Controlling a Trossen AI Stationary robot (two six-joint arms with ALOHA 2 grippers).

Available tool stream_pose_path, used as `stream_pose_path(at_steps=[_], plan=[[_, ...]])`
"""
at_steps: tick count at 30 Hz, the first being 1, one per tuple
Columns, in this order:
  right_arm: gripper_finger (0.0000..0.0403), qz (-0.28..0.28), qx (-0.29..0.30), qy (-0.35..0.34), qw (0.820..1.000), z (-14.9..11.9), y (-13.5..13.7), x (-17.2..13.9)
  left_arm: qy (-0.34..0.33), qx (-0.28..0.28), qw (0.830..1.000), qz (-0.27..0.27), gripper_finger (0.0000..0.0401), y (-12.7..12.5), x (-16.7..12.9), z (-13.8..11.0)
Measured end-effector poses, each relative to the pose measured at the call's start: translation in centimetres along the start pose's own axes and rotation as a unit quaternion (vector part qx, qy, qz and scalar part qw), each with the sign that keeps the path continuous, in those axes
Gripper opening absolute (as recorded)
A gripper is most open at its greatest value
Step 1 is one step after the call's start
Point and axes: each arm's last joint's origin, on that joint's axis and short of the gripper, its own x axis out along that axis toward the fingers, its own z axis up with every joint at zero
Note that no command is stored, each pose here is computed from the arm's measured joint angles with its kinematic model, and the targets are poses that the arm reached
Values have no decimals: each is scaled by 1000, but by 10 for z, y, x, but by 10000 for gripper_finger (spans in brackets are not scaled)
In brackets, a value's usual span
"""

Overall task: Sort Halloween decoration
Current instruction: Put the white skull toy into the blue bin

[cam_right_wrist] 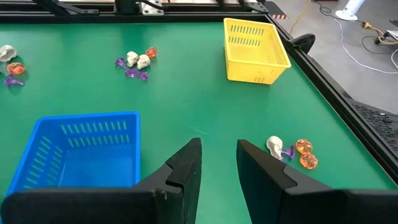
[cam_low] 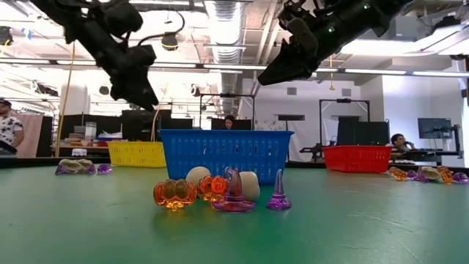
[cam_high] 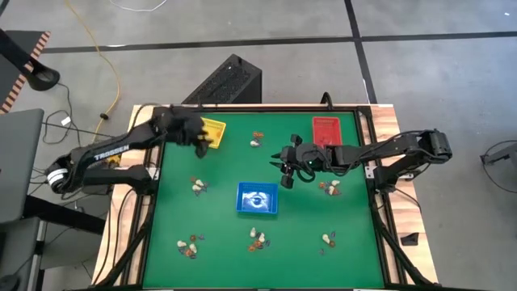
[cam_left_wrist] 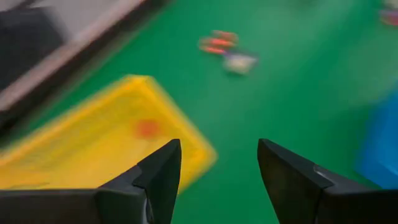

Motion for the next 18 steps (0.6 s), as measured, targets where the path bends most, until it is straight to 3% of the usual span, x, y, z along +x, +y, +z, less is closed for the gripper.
stream_pose_path(at_steps=[4,9,12,18], plan=[[134,-2,9,-2,1000,0,-1,0,2,44,996,-81,201,-35,4,-27],[131,-23,81,16,996,-5,-11,13,-28,116,984,-132,201,-69,7,-50],[126,-32,85,52,994,-11,-19,36,-48,155,979,-123,201,-80,5,-52],[124,-44,75,128,988,10,-40,84,-56,174,980,-84,201,-85,4,-55]])
